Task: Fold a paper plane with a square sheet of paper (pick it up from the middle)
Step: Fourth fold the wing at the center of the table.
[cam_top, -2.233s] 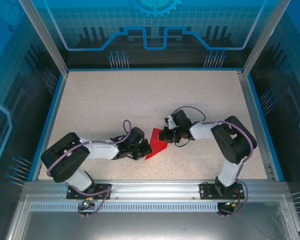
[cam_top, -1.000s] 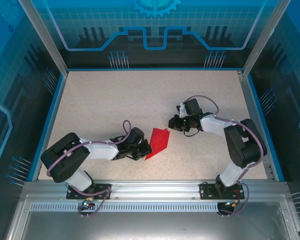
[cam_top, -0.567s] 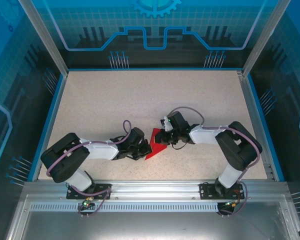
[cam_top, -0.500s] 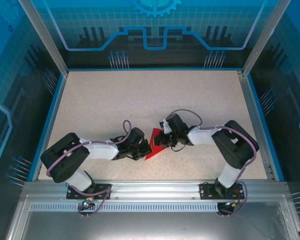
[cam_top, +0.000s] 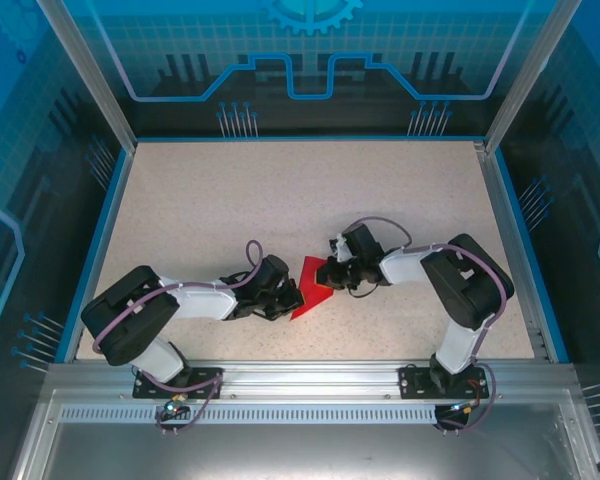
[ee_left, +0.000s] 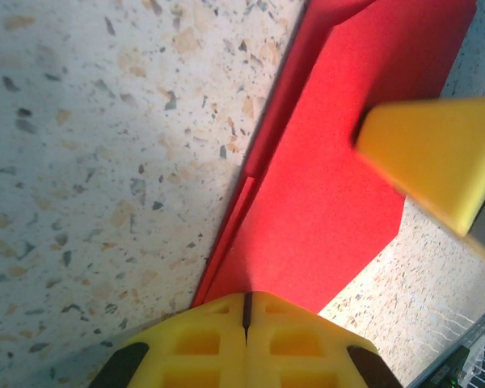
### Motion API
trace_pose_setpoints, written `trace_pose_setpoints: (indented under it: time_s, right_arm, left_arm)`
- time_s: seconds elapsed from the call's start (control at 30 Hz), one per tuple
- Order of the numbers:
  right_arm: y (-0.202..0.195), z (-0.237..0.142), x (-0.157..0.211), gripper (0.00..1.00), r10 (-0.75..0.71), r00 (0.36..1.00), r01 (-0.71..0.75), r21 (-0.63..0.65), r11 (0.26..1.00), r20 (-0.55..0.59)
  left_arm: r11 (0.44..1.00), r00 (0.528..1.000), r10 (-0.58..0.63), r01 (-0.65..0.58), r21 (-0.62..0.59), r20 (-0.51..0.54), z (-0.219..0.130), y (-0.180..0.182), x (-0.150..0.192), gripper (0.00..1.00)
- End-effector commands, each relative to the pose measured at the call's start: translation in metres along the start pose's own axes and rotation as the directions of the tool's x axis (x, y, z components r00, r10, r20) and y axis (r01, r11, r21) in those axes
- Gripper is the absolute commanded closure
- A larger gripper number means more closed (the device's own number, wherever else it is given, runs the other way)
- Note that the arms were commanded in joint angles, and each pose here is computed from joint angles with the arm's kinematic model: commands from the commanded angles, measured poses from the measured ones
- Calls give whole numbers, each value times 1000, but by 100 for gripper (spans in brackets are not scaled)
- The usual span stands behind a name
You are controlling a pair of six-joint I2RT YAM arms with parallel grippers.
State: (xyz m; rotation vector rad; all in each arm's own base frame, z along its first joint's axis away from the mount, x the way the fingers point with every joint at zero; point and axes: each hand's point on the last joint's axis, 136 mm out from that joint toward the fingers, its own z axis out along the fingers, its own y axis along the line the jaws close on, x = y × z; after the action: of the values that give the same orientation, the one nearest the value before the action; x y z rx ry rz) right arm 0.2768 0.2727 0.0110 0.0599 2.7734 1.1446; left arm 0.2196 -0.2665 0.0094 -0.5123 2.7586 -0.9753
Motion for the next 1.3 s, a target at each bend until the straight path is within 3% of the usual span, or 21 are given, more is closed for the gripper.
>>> trace_pose_setpoints:
  time_s: [0.0, 0.43, 0.77, 1.27]
  right_arm:
    - [-37, -6, -24, 94, 27, 998, -34, 124, 992, 57]
    - [-74, -17, -60, 94, 122, 988, -133, 122, 984, 96]
    - [-78, -24, -76, 94, 96, 990, -115, 187, 976, 108]
    - [-55, -41, -94, 93, 50, 992, -67, 154, 986, 113]
  left_arm:
    - [941, 998, -57, 41, -336, -40, -1, 98, 23, 96]
    - [938, 997, -65, 47, -344, -42, 0, 102, 24, 97]
    - [940, 997, -62, 45, -338, -40, -1, 100, 24, 97]
    - [943, 997, -57, 39, -331, -44, 0, 97, 23, 97]
